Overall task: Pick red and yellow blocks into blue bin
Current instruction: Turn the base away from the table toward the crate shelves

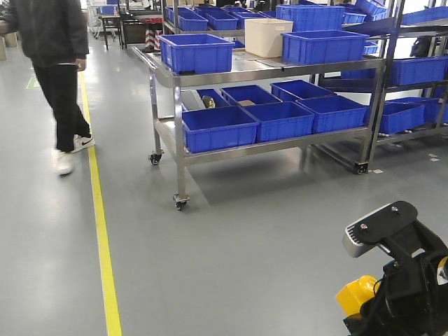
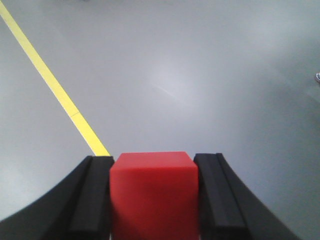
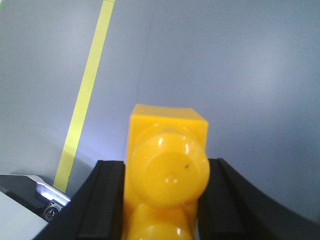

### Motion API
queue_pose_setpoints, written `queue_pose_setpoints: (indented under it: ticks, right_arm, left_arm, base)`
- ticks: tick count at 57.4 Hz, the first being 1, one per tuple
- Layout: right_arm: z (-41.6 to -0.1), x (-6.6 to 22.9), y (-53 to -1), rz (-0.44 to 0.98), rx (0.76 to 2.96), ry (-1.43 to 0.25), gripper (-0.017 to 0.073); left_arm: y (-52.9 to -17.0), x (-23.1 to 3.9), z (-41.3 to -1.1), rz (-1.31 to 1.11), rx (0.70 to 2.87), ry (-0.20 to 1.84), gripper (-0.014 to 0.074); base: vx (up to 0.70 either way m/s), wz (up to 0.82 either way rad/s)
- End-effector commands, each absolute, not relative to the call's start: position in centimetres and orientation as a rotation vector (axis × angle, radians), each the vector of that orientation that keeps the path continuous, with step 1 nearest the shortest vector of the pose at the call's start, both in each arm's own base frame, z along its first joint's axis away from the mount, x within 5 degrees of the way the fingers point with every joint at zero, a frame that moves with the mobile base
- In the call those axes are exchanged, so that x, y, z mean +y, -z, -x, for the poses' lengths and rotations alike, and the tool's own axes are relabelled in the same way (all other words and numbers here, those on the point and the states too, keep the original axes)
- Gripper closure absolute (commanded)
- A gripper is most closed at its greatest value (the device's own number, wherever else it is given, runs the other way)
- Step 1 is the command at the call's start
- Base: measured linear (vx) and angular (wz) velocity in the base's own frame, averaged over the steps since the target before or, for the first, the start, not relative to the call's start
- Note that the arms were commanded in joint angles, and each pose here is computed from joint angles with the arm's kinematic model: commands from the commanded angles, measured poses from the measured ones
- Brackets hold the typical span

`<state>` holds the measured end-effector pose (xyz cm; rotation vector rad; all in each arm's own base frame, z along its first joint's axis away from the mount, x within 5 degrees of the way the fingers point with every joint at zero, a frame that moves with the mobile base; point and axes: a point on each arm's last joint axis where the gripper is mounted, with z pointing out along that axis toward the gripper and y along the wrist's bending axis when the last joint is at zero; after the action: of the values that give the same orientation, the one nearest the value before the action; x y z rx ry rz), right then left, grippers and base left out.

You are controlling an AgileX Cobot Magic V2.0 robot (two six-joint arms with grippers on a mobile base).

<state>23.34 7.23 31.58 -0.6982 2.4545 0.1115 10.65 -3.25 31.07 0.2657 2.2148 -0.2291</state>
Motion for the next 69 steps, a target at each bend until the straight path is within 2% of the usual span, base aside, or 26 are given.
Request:
queue_pose_setpoints:
  ticks: [1, 28, 69]
  right_arm:
    - [-23.39, 7.23, -33.38, 0.67, 2.354, -0.106, 0.0265]
    - [-23.39, 7.23, -33.38, 0.67, 2.354, -0.106, 0.0265]
    - [-23.39, 7.23, -33.38, 0.67, 2.354, -0.106, 0.0265]
  left_arm:
    - [-32.4, -3.38, -11.03, -0.249, 2.125, 0.247, 0.0391]
    - [-32.4, -3.38, -11.02, -0.249, 2.126, 0.247, 0.0391]
    - [-32.41, -3.38, -11.03, -0.249, 2.125, 0.247, 0.0391]
  base:
    - [0.37, -0.06]
    - [0.37, -0.09]
    - [0.41, -0.23]
